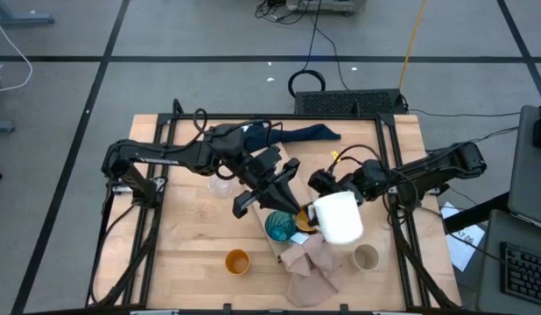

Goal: Stack small to large cups/mugs on shelf
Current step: Put the black mug on the shelf

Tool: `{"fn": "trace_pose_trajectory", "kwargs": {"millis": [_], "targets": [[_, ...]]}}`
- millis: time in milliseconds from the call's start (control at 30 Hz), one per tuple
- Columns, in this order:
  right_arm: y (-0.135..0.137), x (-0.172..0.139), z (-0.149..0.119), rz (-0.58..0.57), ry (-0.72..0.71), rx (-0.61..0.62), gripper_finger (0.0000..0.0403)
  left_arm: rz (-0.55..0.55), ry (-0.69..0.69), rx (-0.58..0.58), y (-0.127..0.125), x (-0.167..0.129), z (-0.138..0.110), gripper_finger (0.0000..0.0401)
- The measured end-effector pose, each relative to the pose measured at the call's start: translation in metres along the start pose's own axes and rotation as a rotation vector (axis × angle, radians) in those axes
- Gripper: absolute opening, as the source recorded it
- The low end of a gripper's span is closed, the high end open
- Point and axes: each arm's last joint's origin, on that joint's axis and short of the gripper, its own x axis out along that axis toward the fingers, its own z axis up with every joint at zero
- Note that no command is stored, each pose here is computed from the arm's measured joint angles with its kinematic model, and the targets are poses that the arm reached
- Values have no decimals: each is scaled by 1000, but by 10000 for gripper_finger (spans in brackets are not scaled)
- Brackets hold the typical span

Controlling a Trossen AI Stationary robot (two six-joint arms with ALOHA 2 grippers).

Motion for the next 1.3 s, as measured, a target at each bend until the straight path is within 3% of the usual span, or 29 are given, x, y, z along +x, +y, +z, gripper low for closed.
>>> {"fn": "trace_pose_trajectory", "kwargs": {"millis": [267, 700, 1033, 1200, 1300], "targets": [[-4, -10, 13, -84, -21, -60, 3, -6, 7, -52, 0, 0, 0, 31], [9, -55, 46, -359, -83, -262, 3, -29, -22, -103, -19, -11, 15, 31], [26, -97, 50, -709, -235, -454, 3, -31, -40, -106, -31, -20, 23, 31], [39, -104, 49, -805, -364, -594, 3, 54, -16, -114, -33, -27, 23, 31], [42, -110, 45, -924, -409, -649, 3, 155, -11, -105, -35, -34, 24, 31]]}}
